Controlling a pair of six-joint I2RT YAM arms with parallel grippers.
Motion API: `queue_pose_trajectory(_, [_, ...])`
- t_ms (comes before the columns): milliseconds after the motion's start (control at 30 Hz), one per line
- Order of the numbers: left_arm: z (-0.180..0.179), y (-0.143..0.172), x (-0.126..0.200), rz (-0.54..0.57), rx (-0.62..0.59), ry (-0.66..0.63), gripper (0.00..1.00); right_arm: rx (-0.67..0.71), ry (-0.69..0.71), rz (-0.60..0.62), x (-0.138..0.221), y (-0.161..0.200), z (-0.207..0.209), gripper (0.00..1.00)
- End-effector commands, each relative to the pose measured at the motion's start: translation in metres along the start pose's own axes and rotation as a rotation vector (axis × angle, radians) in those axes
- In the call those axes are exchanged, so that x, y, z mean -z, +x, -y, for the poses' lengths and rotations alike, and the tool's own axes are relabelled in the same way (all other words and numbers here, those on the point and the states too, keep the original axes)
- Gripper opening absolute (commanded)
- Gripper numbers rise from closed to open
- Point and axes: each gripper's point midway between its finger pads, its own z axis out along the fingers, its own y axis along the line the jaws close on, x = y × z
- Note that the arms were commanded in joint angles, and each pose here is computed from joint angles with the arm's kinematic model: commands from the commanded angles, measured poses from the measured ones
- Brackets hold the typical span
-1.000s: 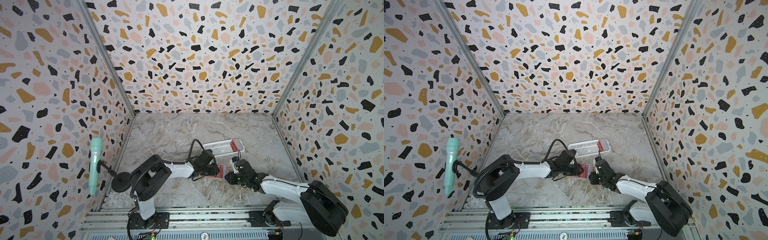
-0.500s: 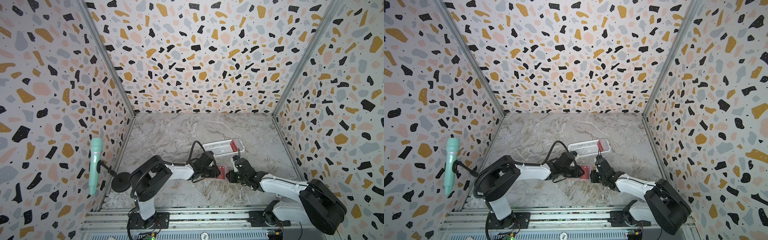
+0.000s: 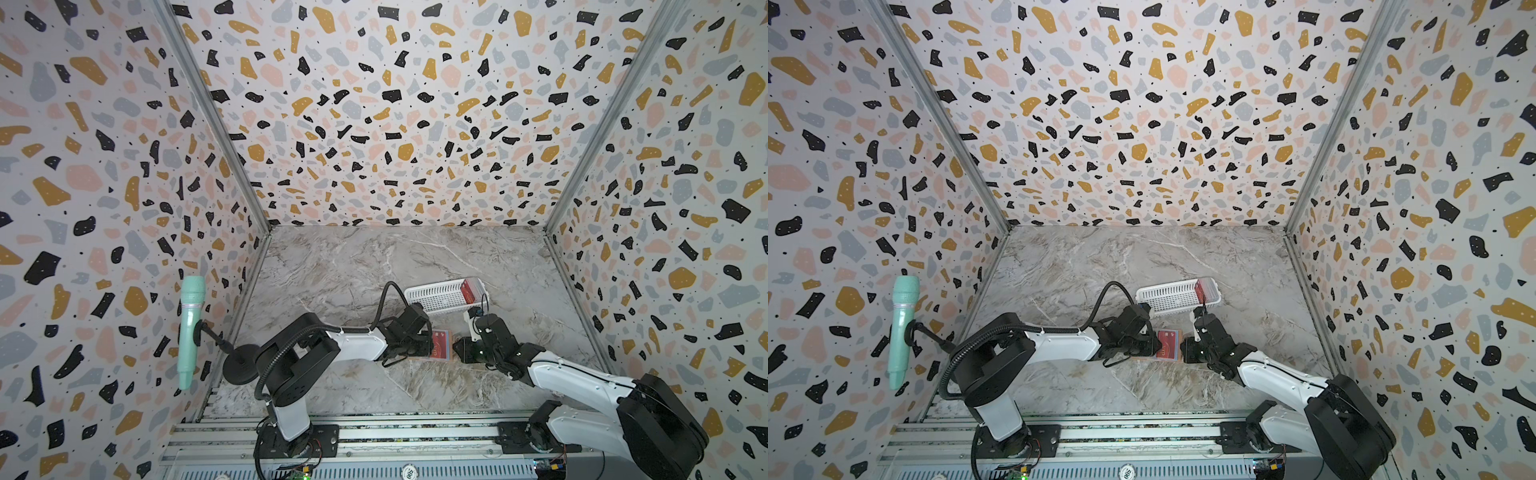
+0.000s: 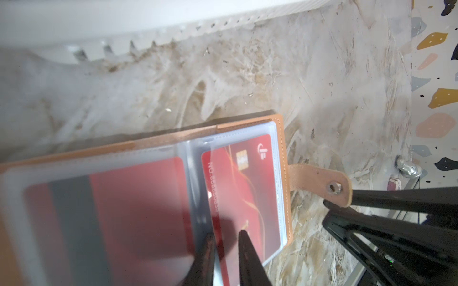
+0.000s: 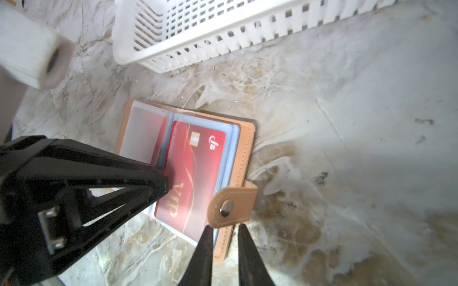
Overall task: Insert credit cards into a card holder
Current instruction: Insert the credit card into the card slot, then rotate the card holder at the center of the table.
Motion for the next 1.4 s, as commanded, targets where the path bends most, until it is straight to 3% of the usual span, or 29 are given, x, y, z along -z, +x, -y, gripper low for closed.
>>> queue_pose_trajectory(0, [0.001, -0.006, 0.008, 0.024, -0.023, -0.028, 0.31, 0.000, -0.019, -0.002, 0.001, 0.001, -0.003, 0.21])
queue_pose_trajectory(467, [0.005, -0.018, 0.023, 0.106, -0.050, -0.008, 0.22, 0.005, -0.071, 0.004, -0.001, 0.001, -0.014, 0.20])
queue_pose_trajectory(867, [0.030, -0.035, 0.045, 0.236, -0.058, 0.135, 0.22, -0.040, 0.035, 0.001, -0.016, -0.011, 0.013, 0.20])
queue_pose_trajectory(1167, [0.025, -0.032, 0.041, 0.224, -0.044, 0.131, 0.23, -0.026, 0.017, 0.046, -0.020, -0.046, 0.016, 0.20])
queue_pose_trajectory(1367, [0.012, -0.023, 0.032, 0.192, -0.027, 0.085, 0.19, -0.020, 0.006, 0.049, -0.013, -0.042, 0.013, 0.19])
